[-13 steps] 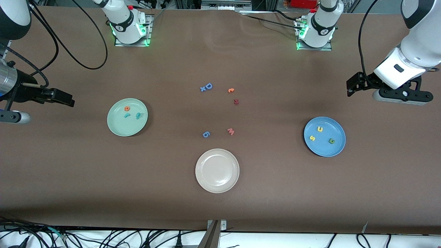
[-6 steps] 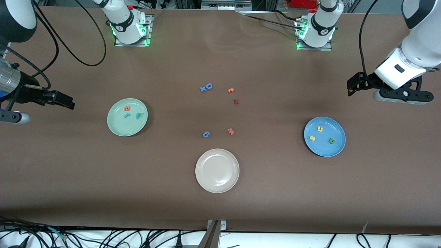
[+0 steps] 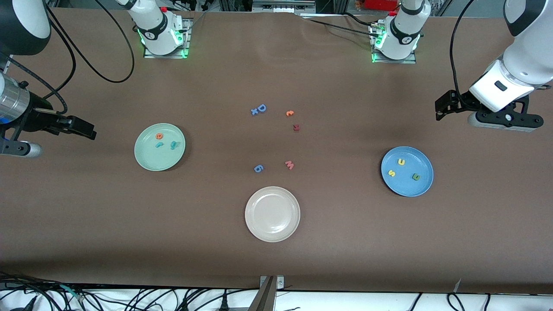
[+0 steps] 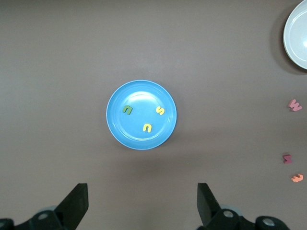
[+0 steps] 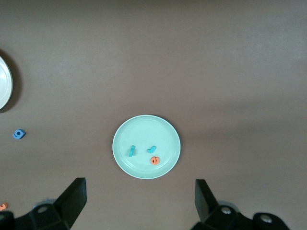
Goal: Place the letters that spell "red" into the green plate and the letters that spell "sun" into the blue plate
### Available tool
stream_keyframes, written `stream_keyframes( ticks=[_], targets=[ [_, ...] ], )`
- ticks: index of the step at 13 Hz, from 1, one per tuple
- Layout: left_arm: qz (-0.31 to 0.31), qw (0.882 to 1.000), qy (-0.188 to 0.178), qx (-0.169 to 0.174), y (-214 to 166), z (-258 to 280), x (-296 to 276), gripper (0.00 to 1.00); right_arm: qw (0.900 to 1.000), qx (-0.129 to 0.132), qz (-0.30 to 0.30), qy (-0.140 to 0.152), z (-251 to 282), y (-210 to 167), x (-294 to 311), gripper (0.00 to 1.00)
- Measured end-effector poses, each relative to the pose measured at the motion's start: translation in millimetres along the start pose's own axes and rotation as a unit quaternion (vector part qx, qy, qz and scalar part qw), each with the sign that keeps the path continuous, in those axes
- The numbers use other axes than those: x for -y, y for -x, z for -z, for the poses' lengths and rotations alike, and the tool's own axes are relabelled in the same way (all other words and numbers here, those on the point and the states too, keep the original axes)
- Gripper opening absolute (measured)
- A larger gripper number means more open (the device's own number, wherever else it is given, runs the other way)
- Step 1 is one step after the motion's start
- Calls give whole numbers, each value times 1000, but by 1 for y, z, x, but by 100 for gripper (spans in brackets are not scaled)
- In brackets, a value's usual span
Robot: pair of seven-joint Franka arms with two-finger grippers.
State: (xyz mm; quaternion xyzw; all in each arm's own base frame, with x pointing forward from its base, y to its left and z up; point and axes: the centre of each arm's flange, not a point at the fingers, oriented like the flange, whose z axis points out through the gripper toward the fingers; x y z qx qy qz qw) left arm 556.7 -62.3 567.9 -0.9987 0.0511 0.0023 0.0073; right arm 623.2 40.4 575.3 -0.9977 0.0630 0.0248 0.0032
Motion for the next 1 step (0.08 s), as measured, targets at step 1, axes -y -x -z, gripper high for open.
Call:
stream_keyframes(
  ticks=[1],
  targets=[
    [0, 1000, 0, 0, 0, 0, 0, 100, 1000, 2, -1, -1, -2, 0, 0, 100]
  ],
)
